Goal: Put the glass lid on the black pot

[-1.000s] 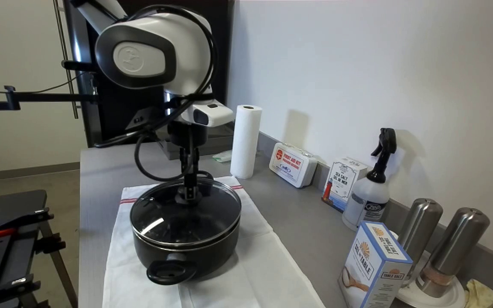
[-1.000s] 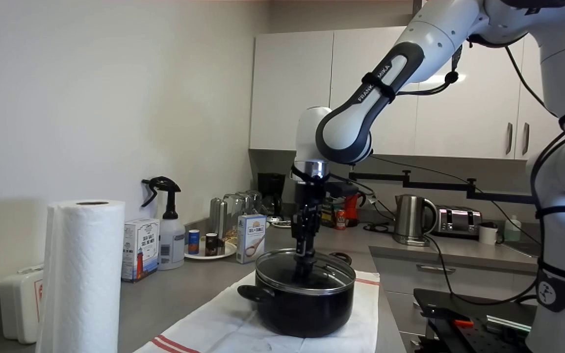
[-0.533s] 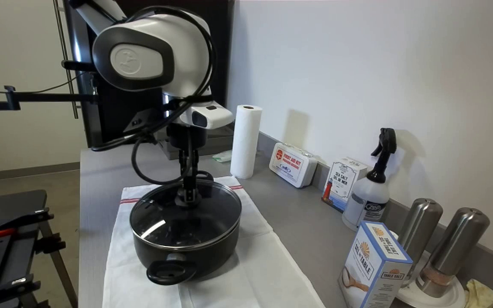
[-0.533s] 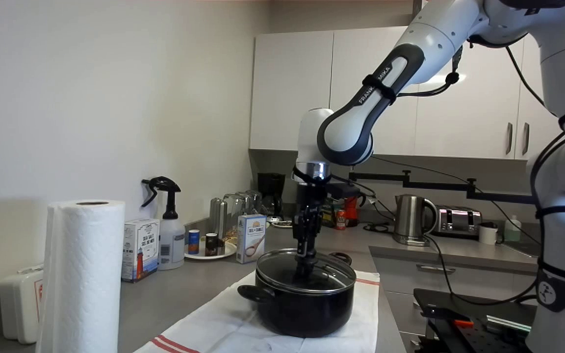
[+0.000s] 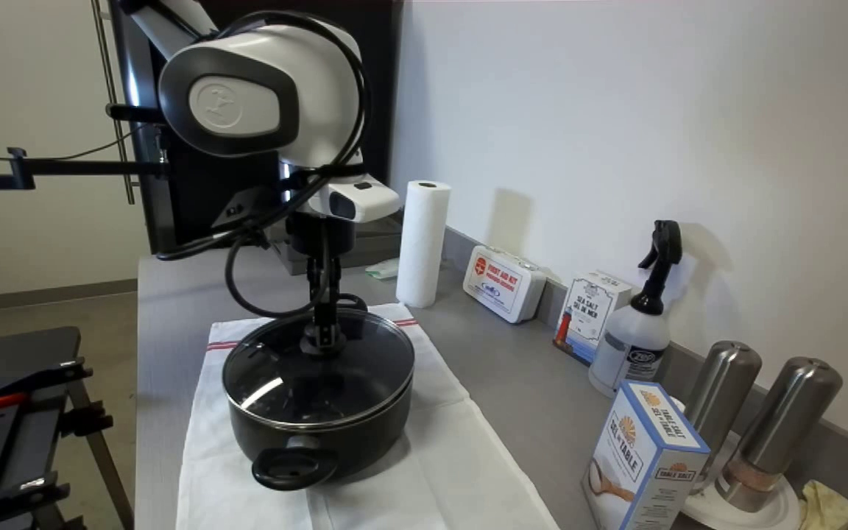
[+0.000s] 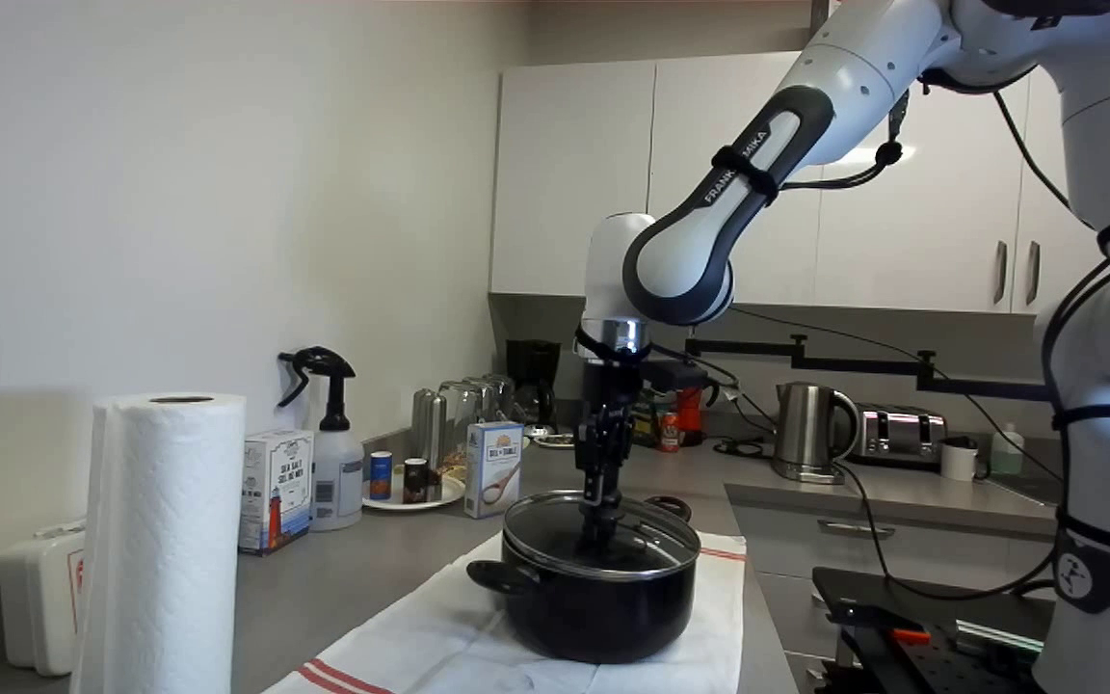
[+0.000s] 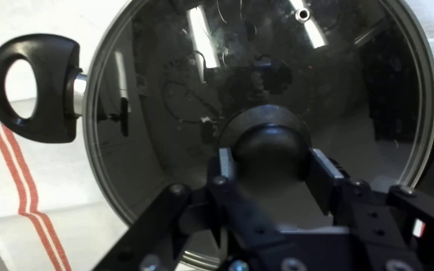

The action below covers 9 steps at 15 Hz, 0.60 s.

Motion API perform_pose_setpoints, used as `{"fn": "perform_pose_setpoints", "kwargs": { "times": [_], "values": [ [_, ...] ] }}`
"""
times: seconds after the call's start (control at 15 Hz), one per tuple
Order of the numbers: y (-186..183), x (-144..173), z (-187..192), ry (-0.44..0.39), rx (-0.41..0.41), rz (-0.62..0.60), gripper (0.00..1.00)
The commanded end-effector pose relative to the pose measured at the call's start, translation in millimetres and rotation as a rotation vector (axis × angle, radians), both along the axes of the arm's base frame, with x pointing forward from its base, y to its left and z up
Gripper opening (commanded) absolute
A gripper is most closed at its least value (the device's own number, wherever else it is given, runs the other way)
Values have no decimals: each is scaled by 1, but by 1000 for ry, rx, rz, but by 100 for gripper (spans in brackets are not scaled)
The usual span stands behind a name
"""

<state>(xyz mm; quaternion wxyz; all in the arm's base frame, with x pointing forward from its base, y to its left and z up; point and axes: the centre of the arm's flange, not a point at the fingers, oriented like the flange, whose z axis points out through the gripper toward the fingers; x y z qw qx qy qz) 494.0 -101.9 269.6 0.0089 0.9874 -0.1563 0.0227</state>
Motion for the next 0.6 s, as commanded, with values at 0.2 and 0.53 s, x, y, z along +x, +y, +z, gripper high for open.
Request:
{"fn": "perform_pose_setpoints", "kwargs": {
  "times": [0.2,0.53],
  "values": [
    [2,-6,9,11,25,8,25],
    [1,-6,11,6,18,-1,90]
  ]
}}
